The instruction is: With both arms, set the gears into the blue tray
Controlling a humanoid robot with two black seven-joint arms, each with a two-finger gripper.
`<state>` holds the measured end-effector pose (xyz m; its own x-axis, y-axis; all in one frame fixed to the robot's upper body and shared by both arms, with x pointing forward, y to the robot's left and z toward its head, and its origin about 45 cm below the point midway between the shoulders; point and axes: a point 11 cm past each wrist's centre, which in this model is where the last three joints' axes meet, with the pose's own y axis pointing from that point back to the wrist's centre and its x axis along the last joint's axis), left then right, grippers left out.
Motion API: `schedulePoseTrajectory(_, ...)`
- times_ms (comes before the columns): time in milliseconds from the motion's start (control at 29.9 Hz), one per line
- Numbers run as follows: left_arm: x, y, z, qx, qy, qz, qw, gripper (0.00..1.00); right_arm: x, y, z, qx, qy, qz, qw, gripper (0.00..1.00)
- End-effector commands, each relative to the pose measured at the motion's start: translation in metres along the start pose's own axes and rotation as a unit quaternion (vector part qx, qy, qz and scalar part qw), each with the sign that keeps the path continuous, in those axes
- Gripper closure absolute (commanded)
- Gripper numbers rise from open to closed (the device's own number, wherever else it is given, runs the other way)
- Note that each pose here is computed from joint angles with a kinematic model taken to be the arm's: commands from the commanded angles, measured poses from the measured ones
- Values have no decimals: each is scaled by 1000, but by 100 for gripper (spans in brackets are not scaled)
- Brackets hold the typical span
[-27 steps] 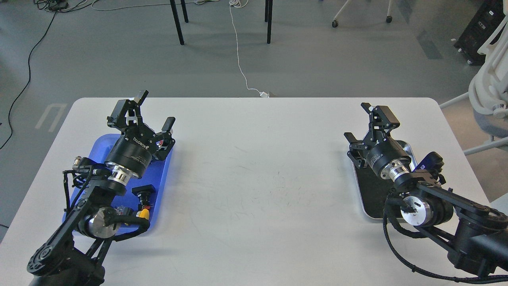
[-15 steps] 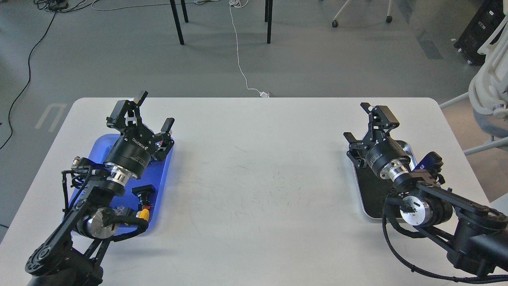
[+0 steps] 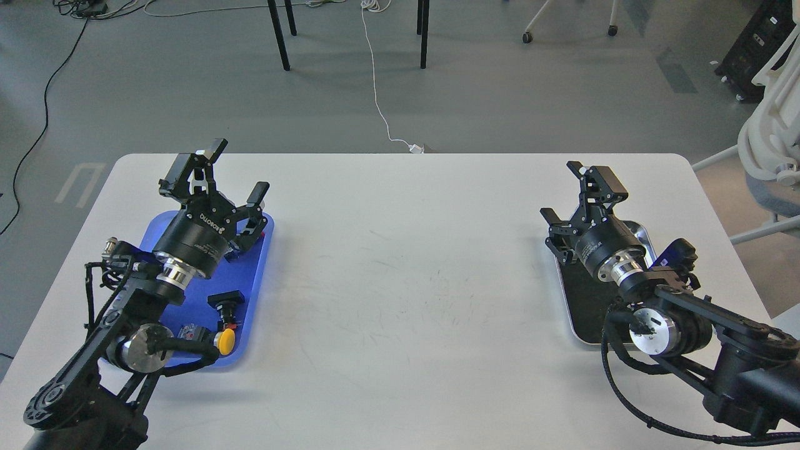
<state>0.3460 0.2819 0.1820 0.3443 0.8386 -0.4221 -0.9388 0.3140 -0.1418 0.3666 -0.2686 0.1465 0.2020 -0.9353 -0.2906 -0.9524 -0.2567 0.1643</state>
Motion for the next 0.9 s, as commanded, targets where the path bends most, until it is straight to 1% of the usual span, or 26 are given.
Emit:
schedulePoseTrajectory(0,0,-1,0,0,-2,1,1000,2,0,0,0,0,0,0,1000,1)
schedulePoseTrajectory(268,0,-1,0,0,-2,1,1000,2,0,0,0,0,0,1,1000,1)
schedulePoseTrajectory(468,0,-1,0,-1,-1,2,1000,2,-1,-1,-8,3,17,-11,1000,1)
schedulePoseTrajectory(502,0,-1,1,-1,-2,2,1000,2,12,1,-24,11,42,-7,999,1)
schedulePoseTrajectory(669,-1,-1,1,-2,0,0,1000,2,18,8,-56,21,156,-49,986,1)
schedulePoseTrajectory(736,-2,-1,1,-2,1,-2,1000,2,21,12,-69,17,217,-71,973,1)
schedulePoseTrajectory(869,-2,-1,0,-3,2,-2,1000,2,26,18,-97,9,347,-114,931,1)
